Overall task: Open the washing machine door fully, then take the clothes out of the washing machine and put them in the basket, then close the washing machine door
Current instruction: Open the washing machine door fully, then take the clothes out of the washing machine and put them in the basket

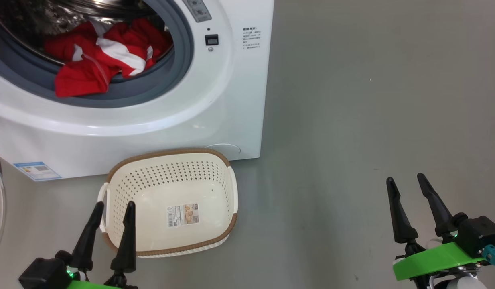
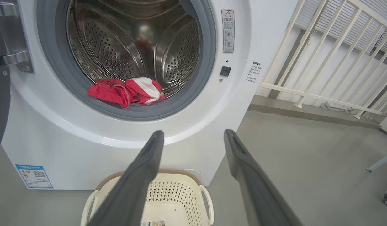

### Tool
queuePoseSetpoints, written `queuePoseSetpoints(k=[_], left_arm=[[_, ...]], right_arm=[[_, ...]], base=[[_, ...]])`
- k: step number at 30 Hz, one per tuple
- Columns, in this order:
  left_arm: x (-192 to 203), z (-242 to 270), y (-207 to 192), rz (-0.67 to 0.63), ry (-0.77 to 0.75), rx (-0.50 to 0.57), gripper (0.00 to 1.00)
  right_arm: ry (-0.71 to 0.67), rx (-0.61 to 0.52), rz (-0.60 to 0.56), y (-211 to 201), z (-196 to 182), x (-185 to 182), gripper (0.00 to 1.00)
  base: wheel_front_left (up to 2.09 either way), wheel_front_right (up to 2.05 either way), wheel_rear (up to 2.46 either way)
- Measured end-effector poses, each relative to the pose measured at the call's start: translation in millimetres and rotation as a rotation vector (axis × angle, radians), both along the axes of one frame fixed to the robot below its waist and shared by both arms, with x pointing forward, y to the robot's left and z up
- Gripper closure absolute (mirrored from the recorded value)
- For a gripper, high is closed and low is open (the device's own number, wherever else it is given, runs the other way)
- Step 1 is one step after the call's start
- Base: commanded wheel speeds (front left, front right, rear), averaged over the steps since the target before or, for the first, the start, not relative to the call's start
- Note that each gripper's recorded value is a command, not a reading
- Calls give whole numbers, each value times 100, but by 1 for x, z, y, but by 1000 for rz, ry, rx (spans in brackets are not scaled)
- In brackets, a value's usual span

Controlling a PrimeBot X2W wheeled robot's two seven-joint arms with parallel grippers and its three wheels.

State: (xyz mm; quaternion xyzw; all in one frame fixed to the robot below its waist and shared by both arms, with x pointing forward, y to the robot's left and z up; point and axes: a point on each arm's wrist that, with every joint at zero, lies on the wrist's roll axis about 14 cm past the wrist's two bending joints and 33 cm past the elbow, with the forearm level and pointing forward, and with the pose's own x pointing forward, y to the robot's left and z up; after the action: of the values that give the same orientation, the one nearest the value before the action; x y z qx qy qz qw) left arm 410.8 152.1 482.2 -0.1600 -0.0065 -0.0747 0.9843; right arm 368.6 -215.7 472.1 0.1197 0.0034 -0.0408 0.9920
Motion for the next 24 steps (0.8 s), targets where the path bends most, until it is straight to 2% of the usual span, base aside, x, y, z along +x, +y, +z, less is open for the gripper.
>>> queuePoseSetpoints(k=[24], left_arm=[[2, 3, 6, 7, -11, 15, 0]], right_arm=[[2, 2, -12, -3, -1, 2, 0]], base=[[0, 0, 0]])
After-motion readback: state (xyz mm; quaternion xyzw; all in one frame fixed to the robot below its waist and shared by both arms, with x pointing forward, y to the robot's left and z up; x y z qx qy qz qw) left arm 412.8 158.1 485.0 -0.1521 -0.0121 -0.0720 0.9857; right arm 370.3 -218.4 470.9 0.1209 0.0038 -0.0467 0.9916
